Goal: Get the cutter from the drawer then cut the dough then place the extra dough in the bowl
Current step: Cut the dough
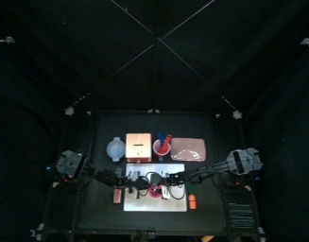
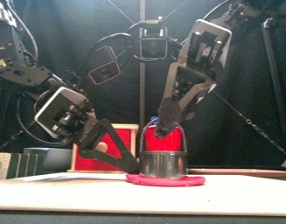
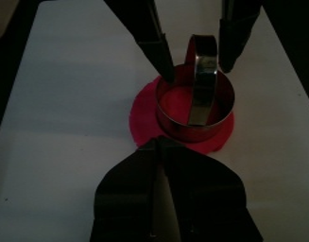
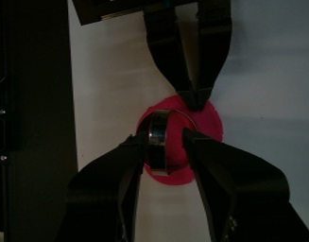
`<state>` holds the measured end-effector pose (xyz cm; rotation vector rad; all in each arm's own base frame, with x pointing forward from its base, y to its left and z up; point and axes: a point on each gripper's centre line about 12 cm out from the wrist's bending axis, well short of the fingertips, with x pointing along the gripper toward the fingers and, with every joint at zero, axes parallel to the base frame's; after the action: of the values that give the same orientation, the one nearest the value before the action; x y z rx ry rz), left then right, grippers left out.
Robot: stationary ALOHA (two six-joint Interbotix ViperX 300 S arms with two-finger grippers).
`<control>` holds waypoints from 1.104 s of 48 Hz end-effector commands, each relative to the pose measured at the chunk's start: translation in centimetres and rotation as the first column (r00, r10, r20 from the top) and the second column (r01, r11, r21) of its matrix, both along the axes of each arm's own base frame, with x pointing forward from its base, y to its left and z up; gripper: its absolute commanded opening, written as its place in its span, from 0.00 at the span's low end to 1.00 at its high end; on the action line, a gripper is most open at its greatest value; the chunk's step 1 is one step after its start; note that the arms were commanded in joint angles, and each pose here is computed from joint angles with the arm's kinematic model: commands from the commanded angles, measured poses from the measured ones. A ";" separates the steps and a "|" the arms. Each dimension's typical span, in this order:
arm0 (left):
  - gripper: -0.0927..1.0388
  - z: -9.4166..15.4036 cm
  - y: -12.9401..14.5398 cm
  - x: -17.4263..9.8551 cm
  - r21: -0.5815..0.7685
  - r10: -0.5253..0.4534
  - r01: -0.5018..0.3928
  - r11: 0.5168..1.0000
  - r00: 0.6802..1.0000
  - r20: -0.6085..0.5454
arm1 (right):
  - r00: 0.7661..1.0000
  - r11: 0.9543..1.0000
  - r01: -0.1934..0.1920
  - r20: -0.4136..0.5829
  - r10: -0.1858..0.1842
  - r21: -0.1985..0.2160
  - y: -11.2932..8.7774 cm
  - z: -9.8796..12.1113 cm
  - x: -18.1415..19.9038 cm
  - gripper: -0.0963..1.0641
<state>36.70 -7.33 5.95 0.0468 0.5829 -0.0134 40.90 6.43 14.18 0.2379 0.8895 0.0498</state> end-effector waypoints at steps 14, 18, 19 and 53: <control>0.56 0.3 0.0 0.2 -0.008 0.009 -0.009 1.000 1.000 0.006 | 0.999 1.000 -0.009 0.037 0.009 0.003 0.2 1.9 0.7 0.53; 0.56 0.2 0.0 0.2 -0.009 0.009 -0.009 1.000 1.000 0.002 | 0.999 1.000 -0.010 0.044 0.010 0.003 0.2 2.2 0.7 0.53; 0.56 0.2 0.0 0.2 -0.010 0.011 -0.011 1.000 1.000 0.001 | 0.999 1.000 -0.011 0.045 0.011 0.003 0.2 2.3 0.8 0.53; 0.56 -0.5 0.2 -0.2 -0.016 0.029 -0.030 0.999 0.999 -0.030 | 0.996 1.000 -0.010 0.089 0.010 -0.002 -1.5 7.4 -3.7 0.52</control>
<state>36.51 -7.28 5.42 0.0312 0.6072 0.0024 37.96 5.51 19.90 0.2270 0.8438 0.0711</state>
